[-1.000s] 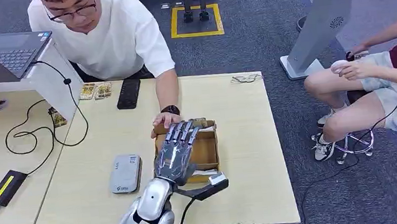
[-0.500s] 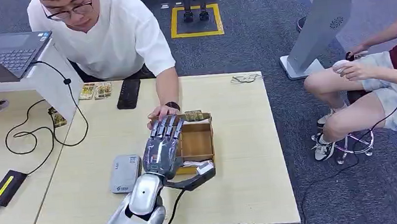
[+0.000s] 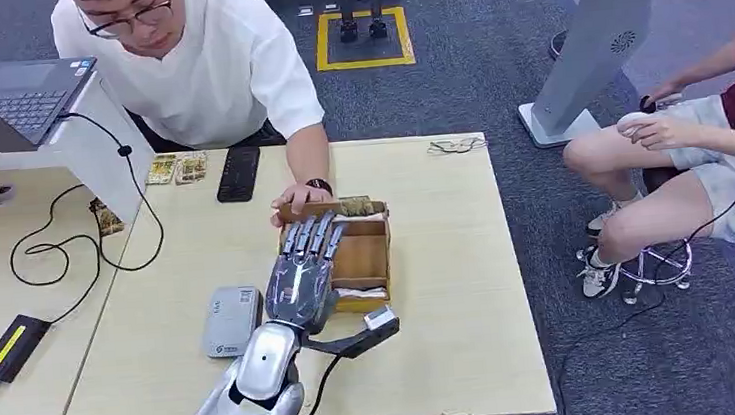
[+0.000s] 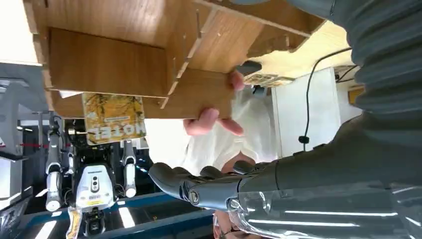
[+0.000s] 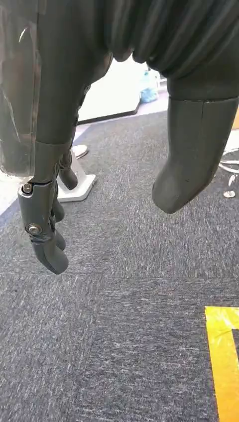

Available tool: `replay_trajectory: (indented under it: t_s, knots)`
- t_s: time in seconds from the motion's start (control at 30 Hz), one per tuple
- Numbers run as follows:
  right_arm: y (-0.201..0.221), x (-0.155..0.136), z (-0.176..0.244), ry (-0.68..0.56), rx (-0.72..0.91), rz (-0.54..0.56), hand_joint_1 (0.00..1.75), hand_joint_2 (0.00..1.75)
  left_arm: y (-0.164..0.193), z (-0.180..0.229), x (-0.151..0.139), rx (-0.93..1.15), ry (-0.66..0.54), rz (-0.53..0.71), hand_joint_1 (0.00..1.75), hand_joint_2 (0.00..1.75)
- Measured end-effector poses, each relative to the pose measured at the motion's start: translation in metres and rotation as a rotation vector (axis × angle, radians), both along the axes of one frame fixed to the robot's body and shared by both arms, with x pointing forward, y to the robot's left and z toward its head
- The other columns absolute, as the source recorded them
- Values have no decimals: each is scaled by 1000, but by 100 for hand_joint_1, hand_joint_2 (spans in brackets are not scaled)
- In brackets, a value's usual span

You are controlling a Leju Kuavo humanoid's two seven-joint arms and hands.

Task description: Pass the card to the sensor for recognition and then transmit it.

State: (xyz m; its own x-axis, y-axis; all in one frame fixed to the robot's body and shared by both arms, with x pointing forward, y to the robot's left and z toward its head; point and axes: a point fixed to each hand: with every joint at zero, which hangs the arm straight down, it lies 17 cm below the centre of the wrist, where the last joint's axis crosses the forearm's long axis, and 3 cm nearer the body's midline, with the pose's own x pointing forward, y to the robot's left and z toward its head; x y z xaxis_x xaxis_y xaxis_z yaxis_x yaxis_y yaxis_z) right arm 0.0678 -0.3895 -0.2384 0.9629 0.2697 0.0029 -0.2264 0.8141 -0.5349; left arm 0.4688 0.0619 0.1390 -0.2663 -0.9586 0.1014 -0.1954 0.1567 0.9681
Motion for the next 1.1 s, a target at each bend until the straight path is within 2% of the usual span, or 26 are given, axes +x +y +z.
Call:
replay_trajectory:
  t_s: [1.1]
  knots:
    - [-5,2,-2,-2,-6,19,0,175,8,-8,1,14,5,12,0,175]
